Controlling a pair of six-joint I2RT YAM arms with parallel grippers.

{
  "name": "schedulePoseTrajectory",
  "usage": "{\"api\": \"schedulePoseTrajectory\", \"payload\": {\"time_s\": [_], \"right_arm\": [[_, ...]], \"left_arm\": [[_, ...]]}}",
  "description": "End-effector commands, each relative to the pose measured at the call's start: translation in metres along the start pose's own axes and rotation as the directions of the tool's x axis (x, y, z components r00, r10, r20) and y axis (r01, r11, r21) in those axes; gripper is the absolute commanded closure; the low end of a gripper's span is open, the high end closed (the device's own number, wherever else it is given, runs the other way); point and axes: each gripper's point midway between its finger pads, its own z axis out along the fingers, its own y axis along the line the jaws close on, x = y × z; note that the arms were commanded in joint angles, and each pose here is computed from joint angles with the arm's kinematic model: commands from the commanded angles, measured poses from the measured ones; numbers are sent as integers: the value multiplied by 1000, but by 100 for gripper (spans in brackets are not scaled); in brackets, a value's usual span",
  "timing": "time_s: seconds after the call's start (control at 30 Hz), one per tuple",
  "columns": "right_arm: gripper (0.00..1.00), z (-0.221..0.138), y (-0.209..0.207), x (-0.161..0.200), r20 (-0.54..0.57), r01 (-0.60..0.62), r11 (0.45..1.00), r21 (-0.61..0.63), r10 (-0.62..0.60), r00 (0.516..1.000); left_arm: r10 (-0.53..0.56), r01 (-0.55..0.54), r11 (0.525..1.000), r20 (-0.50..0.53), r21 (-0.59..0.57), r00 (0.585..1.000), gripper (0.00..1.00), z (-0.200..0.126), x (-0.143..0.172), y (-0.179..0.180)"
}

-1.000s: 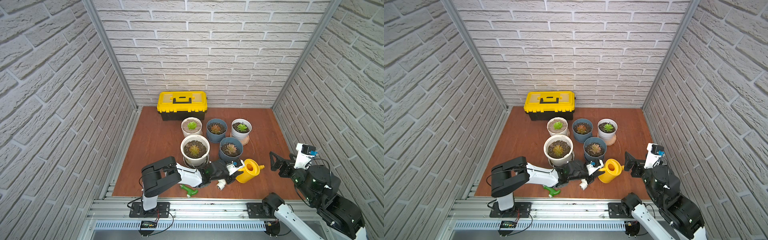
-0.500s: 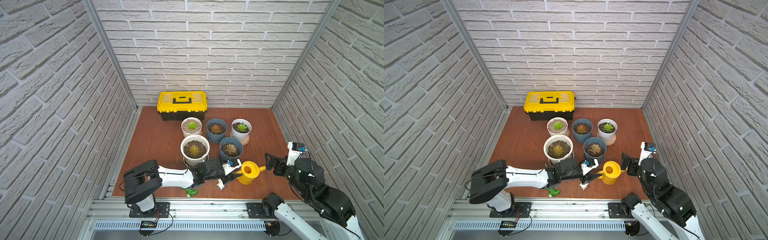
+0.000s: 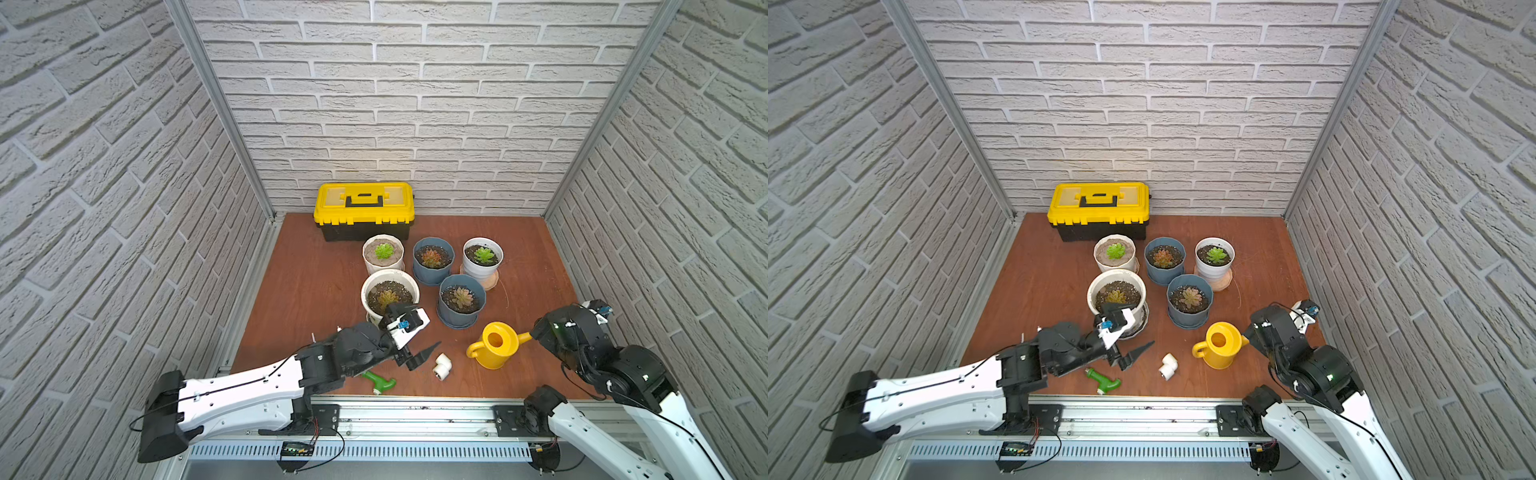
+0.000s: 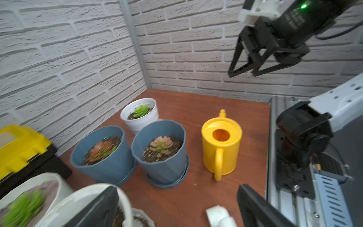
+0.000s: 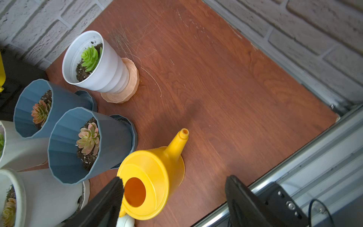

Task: Water the succulent around the soil edge
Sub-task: Place the watering can at the center of the board, then pick up the watering can from the center of the board.

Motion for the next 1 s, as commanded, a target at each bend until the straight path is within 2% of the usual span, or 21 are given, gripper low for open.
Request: {"api": "schedulePoseTrajectory", "payload": {"time_s": [0.0,0.13,0.3,0.53,0.73,0.97], "right_arm": [[24,14,-5,26,-101,-106,992,73,114,988],[28,22,3,47,-160,-99,986,135,121,980],[27,8,28,59,-101,-70,986,149,86,991],[22,-25,82,98,-20,-26,987,159,30,999],[24,-10,89,155,-120,-67,981,182,90,989],[25,14,87,201,-202,-117,970,213,161,966]], "left_arm": [[24,-57,977,-163,-205,986,2,-22,48,38],[37,-80,955,-153,-286,987,2,-36,62,53],[34,-79,945,-144,-316,989,2,-38,70,57],[2,-50,945,-147,-325,989,2,-47,70,60],[-43,10,924,-76,-383,996,2,-68,64,73],[-79,73,917,2,-392,997,2,-83,58,78]]}}
